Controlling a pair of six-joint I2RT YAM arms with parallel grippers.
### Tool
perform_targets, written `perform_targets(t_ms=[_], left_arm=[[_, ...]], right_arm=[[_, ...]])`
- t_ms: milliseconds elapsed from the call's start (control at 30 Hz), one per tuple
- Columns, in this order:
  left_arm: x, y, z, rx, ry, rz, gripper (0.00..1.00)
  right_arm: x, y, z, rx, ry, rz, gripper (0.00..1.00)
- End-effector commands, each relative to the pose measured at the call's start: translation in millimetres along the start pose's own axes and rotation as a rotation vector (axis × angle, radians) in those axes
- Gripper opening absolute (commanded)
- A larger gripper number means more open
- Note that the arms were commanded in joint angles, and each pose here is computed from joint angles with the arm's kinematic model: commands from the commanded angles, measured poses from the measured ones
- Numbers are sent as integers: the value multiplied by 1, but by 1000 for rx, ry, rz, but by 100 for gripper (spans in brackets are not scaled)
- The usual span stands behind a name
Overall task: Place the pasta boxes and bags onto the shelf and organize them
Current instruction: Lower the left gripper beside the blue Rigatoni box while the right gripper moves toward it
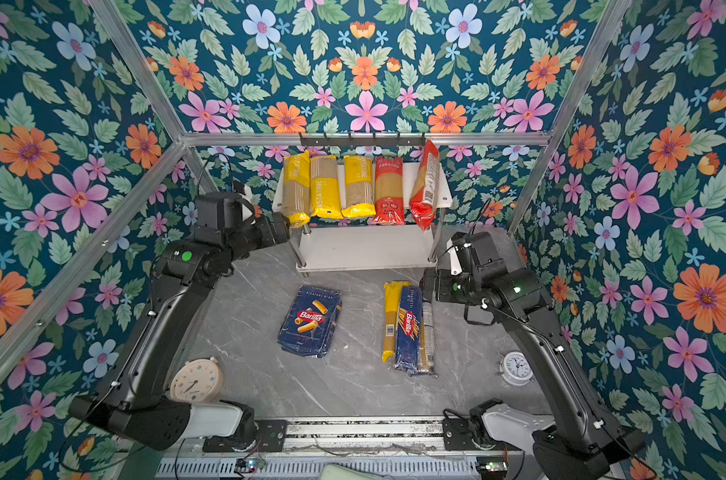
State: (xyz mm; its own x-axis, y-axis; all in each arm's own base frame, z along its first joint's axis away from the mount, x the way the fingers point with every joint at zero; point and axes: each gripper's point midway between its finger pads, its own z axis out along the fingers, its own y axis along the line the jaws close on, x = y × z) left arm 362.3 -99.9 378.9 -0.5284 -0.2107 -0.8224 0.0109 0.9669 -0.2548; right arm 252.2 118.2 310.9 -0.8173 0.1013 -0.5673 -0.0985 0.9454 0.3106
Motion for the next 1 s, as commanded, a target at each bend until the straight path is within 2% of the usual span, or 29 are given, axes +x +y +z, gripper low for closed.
perform_targets(t_ms=[0,200,367,567,667,767,967], left_arm=[[25,14,-5,-27,26,6,100],[94,31,-16,8,108,-7,100],[157,56,-18,-29,204,-45,100],[213,79,-21,-86,298,-102,100],[234,84,-22,-89,340,-136,100],[237,81,-22,-65,336,-174,100],[257,92,-17,-145,397,-238,99]], right_arm=[[12,3,1,-35,24,31,99],[42,4,7,-68,75,46,99],[60,9,7,-86,116,21,99],[85,22,11,-156,169,38,99],[96,28,15,-201,189,64,99],[106,34,18,-236,207,81,99],[126,46,27,-265,244,70,99]])
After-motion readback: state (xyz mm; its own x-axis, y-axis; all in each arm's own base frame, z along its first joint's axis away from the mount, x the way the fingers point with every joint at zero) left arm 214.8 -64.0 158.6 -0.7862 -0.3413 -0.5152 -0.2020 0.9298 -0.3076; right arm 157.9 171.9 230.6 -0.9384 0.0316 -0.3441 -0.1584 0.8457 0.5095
